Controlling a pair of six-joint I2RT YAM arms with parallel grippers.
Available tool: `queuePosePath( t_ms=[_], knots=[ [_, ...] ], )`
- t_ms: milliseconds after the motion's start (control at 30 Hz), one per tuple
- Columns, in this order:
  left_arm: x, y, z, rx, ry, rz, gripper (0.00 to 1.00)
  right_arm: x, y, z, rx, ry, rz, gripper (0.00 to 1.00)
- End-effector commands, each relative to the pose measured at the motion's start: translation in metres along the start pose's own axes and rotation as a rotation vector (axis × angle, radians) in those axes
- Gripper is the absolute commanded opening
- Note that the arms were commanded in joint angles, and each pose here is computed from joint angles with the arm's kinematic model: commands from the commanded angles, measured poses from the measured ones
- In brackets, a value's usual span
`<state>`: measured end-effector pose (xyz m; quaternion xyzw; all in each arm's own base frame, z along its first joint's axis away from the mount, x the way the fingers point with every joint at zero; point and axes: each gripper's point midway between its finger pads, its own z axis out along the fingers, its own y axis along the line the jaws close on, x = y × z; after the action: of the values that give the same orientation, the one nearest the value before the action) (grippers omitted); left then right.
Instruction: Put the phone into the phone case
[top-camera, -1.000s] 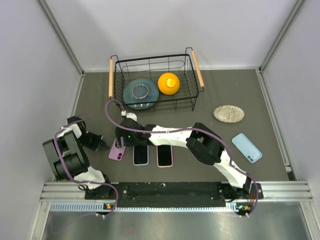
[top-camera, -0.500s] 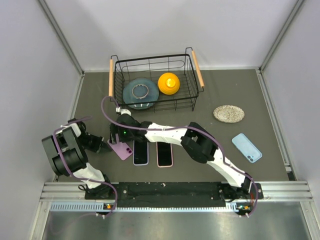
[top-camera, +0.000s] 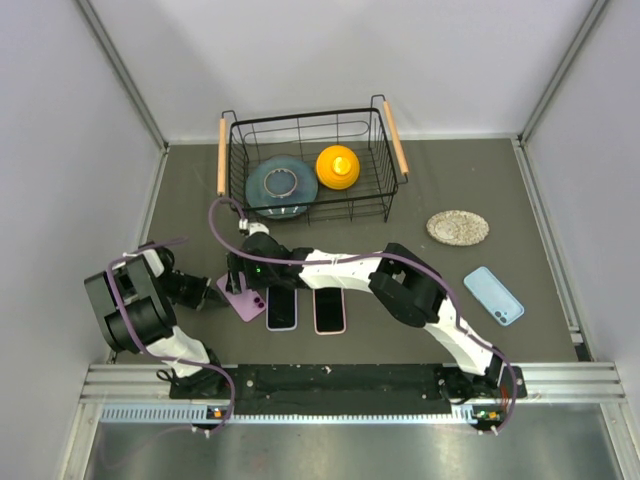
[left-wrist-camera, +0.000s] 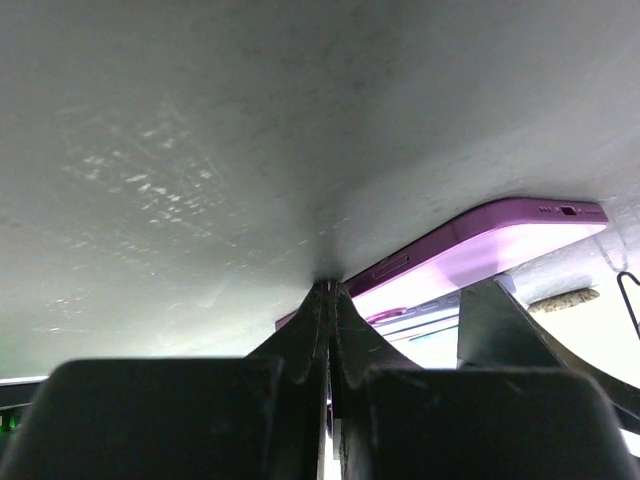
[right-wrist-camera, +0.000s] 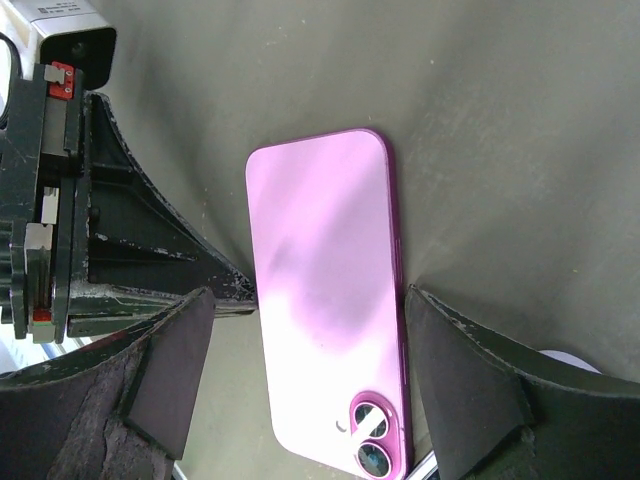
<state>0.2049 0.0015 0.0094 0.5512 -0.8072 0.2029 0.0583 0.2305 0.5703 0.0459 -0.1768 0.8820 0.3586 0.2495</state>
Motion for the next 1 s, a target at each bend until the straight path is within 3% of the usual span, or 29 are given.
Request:
queuePosePath(
  t_ms=[0, 133, 300, 500, 533, 633, 967],
  knots=[
    [-0.032, 0.038, 0.021, -0.178, -0.159, 0.01, 0.0, 0.021, -0.012, -0.008, 0.066, 0.076, -0.029, 0.77],
    [-0.029, 0.043, 0.025, -0.191, -0.141, 0.005, 0.0, 0.025, -0.013, -0.004, 0.055, 0.088, -0.026, 0.78],
    [-0.026, 0.047, 0.03, -0.197, -0.131, 0.0, 0.0, 0.001, 0.02, 0.0, -0.13, 0.101, -0.044, 0.78],
    [-0.026, 0.05, 0.033, -0.201, -0.123, 0.012, 0.0, 0.008, 0.036, -0.01, -0.256, 0.147, 0.086, 0.77],
    [-0.025, 0.05, 0.033, -0.203, -0.121, 0.013, 0.0, -0.007, 0.055, -0.018, -0.358, 0.102, 0.086, 0.77],
    [-0.024, 0.05, 0.032, -0.199, -0.12, 0.015, 0.0, -0.012, 0.06, -0.026, -0.444, 0.11, 0.118, 0.76],
    [-0.027, 0.054, 0.031, -0.23, -0.131, 0.003, 0.0, -0.011, 0.067, -0.047, -0.483, 0.132, 0.087, 0.75]
  ],
)
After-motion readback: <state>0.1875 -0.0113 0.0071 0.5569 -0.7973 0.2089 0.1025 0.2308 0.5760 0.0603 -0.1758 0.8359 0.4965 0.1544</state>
